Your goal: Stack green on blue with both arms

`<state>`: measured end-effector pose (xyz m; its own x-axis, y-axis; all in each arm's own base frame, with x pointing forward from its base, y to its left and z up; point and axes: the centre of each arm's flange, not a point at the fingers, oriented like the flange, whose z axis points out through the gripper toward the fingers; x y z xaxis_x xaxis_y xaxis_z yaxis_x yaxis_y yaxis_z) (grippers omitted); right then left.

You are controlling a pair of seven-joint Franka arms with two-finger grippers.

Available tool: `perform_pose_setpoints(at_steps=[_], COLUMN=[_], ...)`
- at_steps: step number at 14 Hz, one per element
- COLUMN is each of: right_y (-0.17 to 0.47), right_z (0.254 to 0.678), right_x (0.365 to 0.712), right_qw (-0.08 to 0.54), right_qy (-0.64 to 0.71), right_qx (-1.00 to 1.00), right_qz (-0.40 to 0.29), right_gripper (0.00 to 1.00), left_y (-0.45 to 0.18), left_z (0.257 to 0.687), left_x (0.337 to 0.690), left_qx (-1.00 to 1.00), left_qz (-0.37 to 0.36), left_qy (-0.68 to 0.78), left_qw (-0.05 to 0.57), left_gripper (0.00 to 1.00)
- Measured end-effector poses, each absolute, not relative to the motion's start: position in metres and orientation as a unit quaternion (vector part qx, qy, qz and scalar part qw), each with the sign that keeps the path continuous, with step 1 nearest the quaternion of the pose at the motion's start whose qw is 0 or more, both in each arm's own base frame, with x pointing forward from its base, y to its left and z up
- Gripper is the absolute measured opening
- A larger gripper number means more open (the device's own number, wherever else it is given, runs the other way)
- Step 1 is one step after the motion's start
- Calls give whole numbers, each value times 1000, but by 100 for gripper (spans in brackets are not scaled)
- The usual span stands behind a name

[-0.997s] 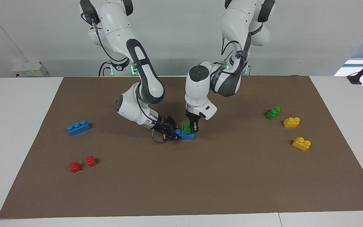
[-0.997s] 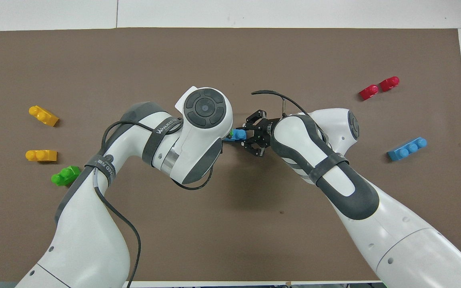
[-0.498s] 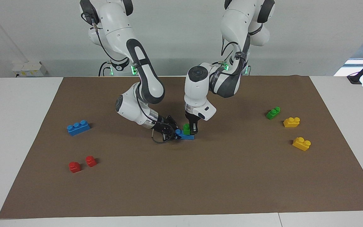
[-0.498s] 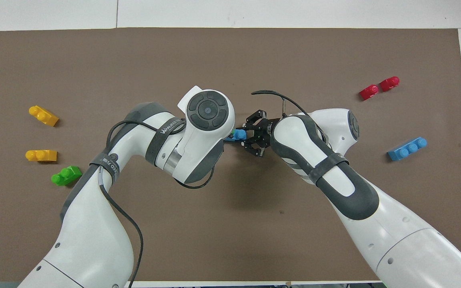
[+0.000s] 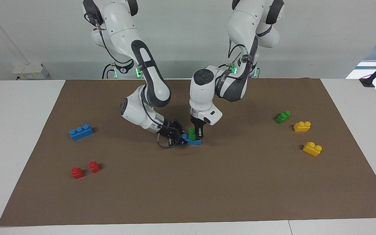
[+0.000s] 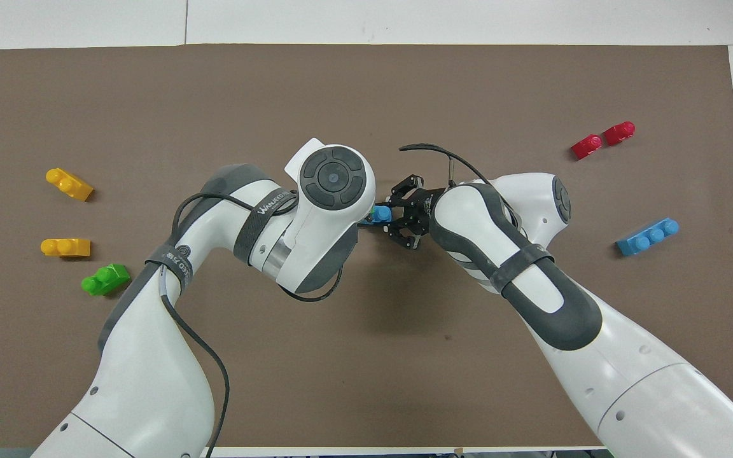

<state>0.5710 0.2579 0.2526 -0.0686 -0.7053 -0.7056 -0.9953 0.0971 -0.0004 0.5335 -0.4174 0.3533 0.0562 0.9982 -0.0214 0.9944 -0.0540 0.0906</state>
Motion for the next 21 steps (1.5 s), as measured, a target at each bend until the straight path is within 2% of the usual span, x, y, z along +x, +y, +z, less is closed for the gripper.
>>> perform_pose_setpoints(at_steps=[14,21], right_y=[259,261], right_z=[253,253], right_x=[571,570], right_qw=[284,287], right_qy=[683,687], right_qx=[-624,-620], right_qz=[252,247], right_gripper=[35,35], left_y=[-418,-429], left_z=[339,338], left_x=[521,527], left_qx=[738,758], left_qz=[54,78], left_qy=[669,648], left_qw=[65,27], left_gripper=[34,34])
